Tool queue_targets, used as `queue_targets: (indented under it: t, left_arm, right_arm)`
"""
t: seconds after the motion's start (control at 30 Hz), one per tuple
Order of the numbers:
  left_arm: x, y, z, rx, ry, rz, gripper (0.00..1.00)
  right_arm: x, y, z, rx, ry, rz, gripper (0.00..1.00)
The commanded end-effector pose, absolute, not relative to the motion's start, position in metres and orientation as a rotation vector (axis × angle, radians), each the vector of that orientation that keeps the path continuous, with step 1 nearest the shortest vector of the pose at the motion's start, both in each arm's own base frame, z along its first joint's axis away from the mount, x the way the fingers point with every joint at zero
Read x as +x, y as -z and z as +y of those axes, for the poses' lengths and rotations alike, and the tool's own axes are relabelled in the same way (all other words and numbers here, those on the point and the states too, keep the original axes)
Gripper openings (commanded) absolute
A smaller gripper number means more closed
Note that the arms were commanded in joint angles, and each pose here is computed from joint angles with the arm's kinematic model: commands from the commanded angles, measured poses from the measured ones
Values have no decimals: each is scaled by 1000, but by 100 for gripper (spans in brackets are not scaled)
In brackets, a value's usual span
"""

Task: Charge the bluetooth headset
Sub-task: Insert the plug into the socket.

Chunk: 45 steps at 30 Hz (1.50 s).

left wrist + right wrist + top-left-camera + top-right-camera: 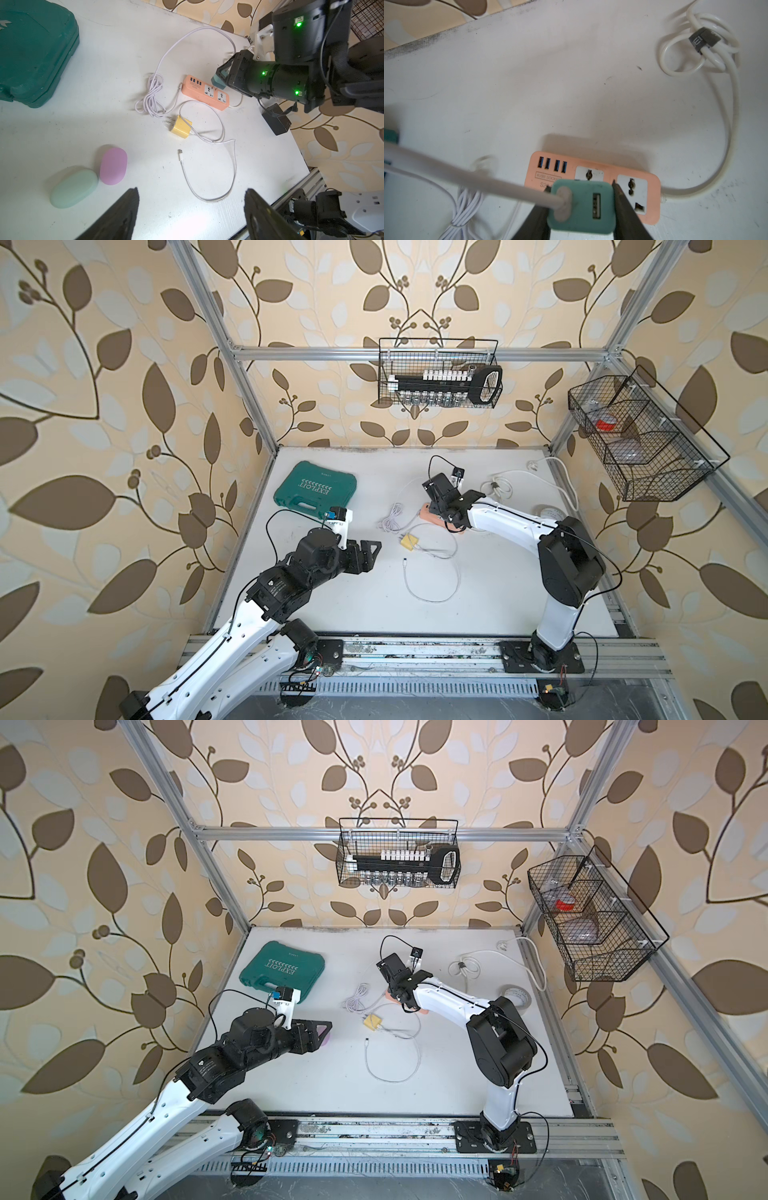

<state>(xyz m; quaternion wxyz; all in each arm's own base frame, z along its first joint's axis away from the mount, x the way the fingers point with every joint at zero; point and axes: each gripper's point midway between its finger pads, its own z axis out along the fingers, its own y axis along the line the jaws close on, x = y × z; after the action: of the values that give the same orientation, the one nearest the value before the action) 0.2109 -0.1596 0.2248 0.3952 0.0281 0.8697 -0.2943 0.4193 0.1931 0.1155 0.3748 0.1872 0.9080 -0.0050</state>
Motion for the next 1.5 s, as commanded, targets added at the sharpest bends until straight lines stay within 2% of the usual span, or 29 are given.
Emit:
queue_targets:
  t: [0.0,1.47]
  left_arm:
    - [212,-239,-160,77,749,2170,82]
    - [210,-237,-162,78,771,2165,82]
  right_arm:
    - [417,-104,184,530,53,2307,36]
    - [409,-71,187,476,149,2238,36]
